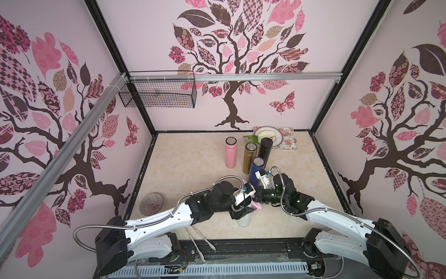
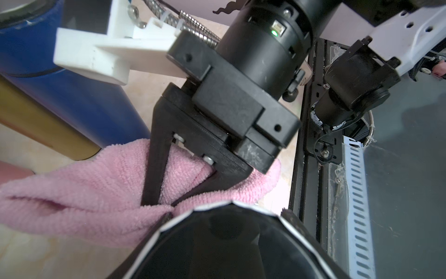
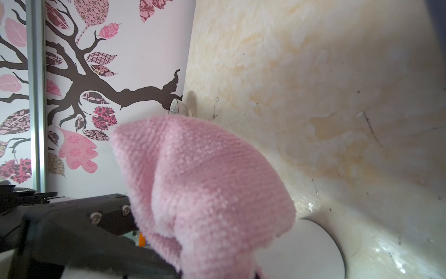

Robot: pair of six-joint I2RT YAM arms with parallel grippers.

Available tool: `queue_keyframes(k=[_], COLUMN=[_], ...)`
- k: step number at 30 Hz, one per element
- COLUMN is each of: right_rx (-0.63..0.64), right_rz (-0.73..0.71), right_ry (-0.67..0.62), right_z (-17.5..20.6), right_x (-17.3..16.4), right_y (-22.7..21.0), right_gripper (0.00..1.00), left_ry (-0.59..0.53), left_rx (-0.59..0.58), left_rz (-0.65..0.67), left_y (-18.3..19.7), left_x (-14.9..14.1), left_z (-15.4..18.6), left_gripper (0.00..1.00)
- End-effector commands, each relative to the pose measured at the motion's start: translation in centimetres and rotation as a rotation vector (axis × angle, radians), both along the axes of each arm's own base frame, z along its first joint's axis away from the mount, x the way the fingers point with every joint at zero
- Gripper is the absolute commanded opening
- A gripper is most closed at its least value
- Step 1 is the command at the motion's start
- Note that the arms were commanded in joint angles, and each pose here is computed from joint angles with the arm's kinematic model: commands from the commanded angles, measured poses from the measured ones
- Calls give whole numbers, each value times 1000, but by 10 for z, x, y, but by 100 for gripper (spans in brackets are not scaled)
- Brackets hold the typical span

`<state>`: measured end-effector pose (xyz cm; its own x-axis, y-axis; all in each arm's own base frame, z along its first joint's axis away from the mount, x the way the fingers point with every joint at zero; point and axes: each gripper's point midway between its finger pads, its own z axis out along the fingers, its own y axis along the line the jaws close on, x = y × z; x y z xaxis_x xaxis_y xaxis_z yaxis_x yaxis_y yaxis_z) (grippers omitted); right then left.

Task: Wipe the surface of the thermos
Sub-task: Wipe the dirt from the surface of the thermos.

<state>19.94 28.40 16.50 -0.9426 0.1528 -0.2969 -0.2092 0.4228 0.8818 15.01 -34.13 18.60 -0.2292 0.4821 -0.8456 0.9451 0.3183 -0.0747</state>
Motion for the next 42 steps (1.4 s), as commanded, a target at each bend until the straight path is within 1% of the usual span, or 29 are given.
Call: queue_keyframes(k=[1,5,10,13,16,19,22,24,28,30,33,36,39,40,42], right_rx=[247,223,222,196,232,236,214,142,-9,-50,44,165,279,296,280], right_rz=[176,156,107,49,0,-30,-69,-107,-183,-203,-191,-136,-86,-62,-32], right_ry=[-78,-93,-157,-192,-184,-190,-157,-124,-78,-71,-91,-133,-151,-153,-125], right_z=[73,73,99,106,109,113,102,82,41,27,36,63,90,96,92], right_x=[-22,-21,-18,-11,-4,1,5,10,15,15,13,11,11,11,11], right_y=[27,22,14,5,-1,-3,-6,-11,-28,-34,-28,-15,-3,2,8], right_gripper=[0,0,0,0,0,0,0,0,0,0,0,0,0,0,0], left_ry=[33,21,4,-3,-7,-16,-47,-78,-112,-117,-101,-70,-57,-58,-69], left_rx=[-34,-19,-33,-34,-53,-45,-36,-71,-118,-125,-121,-128,-125,-118,-126], left_rz=[-87,-95,-103,-100,-109,-92,-21,14,25,23,-11,-89,-99,-97,-82], left_y=[-16,-14,-13,-13,-13,-12,-5,0,7,9,7,2,0,0,1], left_x=[-17,-18,-20,-20,-21,-18,-7,-3,-4,-5,-11,-24,-25,-25,-22], left_z=[-1,-5,0,2,6,5,6,12,26,29,27,26,26,26,28], left_gripper=[0,0,0,0,0,0,0,0,0,0,0,0,0,0,0])
